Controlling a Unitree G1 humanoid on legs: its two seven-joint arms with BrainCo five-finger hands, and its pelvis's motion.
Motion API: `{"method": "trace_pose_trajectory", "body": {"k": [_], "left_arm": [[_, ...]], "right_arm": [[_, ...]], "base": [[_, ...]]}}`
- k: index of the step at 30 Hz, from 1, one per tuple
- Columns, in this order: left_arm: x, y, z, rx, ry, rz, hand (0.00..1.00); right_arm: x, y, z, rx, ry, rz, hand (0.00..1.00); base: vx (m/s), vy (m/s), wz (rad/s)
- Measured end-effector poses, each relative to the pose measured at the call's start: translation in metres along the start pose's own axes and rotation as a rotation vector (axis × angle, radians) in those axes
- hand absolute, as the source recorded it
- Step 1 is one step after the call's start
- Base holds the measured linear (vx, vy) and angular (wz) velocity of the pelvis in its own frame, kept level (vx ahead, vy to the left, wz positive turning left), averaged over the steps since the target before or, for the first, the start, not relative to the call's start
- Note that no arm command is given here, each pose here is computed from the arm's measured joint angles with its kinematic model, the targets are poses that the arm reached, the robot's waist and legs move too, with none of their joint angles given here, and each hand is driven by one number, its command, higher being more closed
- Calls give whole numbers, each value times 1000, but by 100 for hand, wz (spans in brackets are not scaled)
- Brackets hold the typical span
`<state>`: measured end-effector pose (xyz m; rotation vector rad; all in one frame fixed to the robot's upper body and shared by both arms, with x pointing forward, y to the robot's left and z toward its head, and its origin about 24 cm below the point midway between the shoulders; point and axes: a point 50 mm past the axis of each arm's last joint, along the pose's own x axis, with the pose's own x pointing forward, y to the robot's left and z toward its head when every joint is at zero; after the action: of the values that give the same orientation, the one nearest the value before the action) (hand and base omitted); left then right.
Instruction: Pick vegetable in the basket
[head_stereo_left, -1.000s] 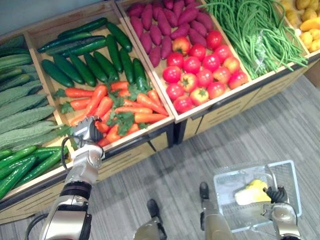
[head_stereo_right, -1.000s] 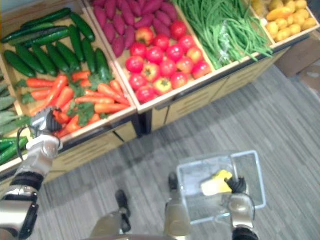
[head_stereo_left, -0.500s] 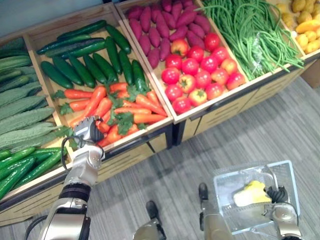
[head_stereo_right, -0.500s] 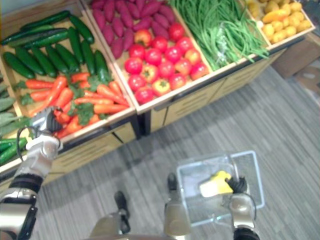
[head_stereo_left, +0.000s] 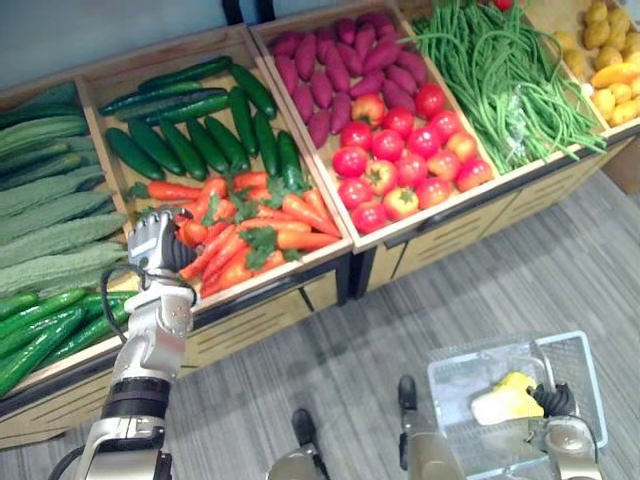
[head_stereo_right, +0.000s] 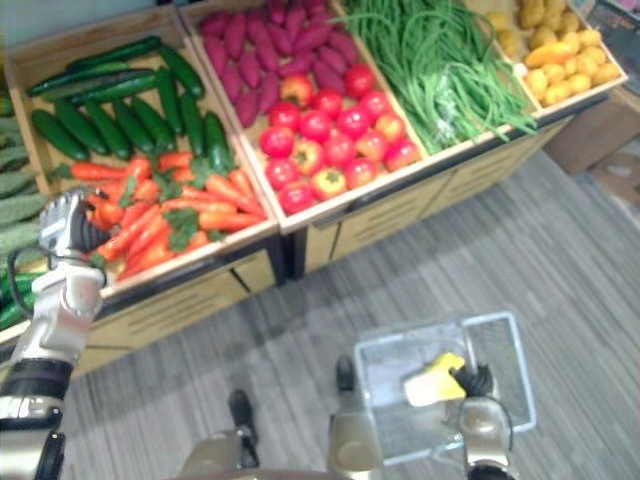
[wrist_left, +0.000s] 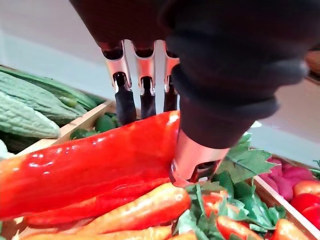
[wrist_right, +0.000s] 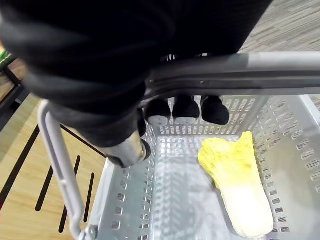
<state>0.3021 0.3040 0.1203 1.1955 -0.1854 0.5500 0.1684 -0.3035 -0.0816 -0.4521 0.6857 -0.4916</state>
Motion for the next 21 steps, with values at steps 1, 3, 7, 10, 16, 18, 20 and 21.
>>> {"method": "trace_pose_trajectory", "body": {"k": [1,3,7,10,16,18,20,21], "left_arm": [[0,1,1,-2,-5,5,100],[-2,5,1,-6,-10,19,100],[-11,5,-6,-157,67,61,100],[-25,-3,-7,-345,165,104,100],[-50,-21,13,-636,235,119,100],[-58,-28,23,-694,224,87,100],[-64,-35,33,-720,203,47,100],[-71,-41,42,-742,182,4,100]], "right_arm": [[0,0,-1,-2,2,1,100],[-3,0,-6,-6,16,4,100],[-6,0,-14,-12,45,3,100],[-6,1,-16,-11,57,6,100],[-6,5,-14,-9,56,14,100],[-6,5,-13,-19,56,14,100],[-6,5,-14,-24,63,16,100],[-6,6,-15,-33,68,21,100]], "base": [[0,0,0],[20,18,3],[25,19,4],[32,16,3],[10,5,1],[0,0,0],[0,0,0],[0,0,0]]}}
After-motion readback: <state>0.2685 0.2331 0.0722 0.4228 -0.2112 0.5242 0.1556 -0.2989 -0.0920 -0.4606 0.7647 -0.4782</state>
